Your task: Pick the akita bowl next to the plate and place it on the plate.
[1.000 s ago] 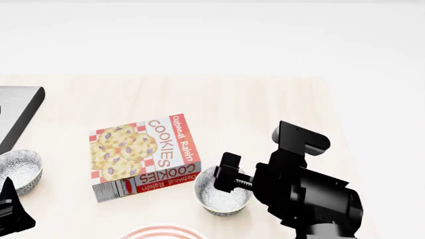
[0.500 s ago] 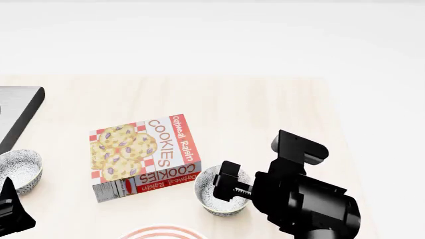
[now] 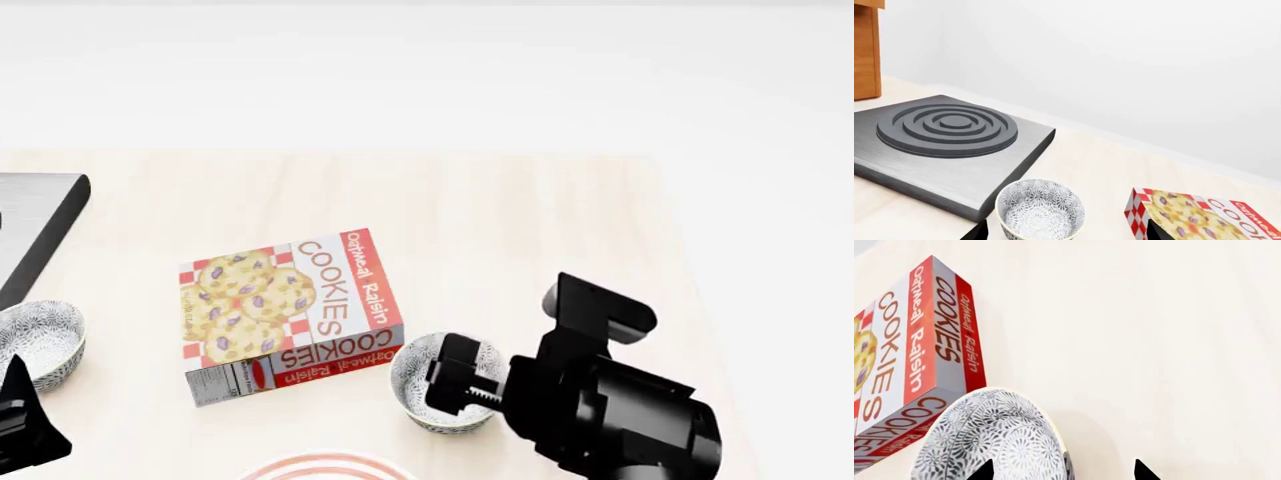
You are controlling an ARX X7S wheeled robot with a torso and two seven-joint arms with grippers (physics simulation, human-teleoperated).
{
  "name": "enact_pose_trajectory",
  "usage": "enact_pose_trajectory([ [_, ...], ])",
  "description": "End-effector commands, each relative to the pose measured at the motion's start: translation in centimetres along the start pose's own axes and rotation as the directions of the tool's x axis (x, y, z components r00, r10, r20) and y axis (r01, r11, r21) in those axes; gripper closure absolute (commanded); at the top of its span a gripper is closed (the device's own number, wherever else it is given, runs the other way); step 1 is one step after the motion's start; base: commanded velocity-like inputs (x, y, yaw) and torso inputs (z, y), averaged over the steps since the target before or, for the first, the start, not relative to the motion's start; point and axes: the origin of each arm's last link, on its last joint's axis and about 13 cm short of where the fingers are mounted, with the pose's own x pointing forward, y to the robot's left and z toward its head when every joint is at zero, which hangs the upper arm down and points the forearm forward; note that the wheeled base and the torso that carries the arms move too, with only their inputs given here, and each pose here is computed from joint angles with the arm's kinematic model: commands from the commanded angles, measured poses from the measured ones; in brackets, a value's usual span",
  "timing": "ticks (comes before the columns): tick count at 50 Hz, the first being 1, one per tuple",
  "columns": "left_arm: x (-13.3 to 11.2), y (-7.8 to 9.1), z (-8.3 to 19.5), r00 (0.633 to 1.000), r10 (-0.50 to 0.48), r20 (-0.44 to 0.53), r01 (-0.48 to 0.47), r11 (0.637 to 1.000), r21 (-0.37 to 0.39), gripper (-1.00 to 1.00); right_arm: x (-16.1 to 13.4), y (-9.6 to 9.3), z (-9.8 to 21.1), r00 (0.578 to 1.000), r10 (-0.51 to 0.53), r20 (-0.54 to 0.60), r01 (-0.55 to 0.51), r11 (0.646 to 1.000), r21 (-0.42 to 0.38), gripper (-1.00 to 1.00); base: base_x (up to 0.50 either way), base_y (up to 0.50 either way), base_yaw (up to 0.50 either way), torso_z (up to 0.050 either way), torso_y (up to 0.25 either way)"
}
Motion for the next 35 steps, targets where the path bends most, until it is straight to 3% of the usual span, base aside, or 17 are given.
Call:
enact_pose_trajectory([
  [1,-0.05,-0.05,0.05,1.000,-0.001,0.002,0.001,1.000,0.005,-1.00,0.06,-0.07,-0.31,1.000,0.002,-0.016,-0.002,1.000,0.007,-1.00,0.00,0.00,0.00,0.000,0.000],
  [23,0.09,0.02,-0.19,1.000,-0.003,-0.001,0.003,1.000,0.003,-1.00,0.21,-0.26,-0.91,0.999,0.005,-0.044,-0.005,1.000,-0.002,-1.00,0.00,0.00,0.00,0.000,0.000],
  [24,0.08,0.02,-0.18,1.000,-0.003,-0.001,0.003,1.000,0.003,-1.00,0.24,-0.27,-0.78,1.000,-0.008,-0.027,0.008,1.000,-0.007,1.00,0.00,0.00,0.00,0.000,0.000],
  [35,-0.07,0.02,-0.07,1.000,-0.005,-0.001,0.005,1.000,0.004,-1.00,0.25,-0.27,-0.53,1.000,-0.019,-0.006,0.018,1.000,-0.026,1.00,0.00,0.00,0.00,0.000,0.000],
])
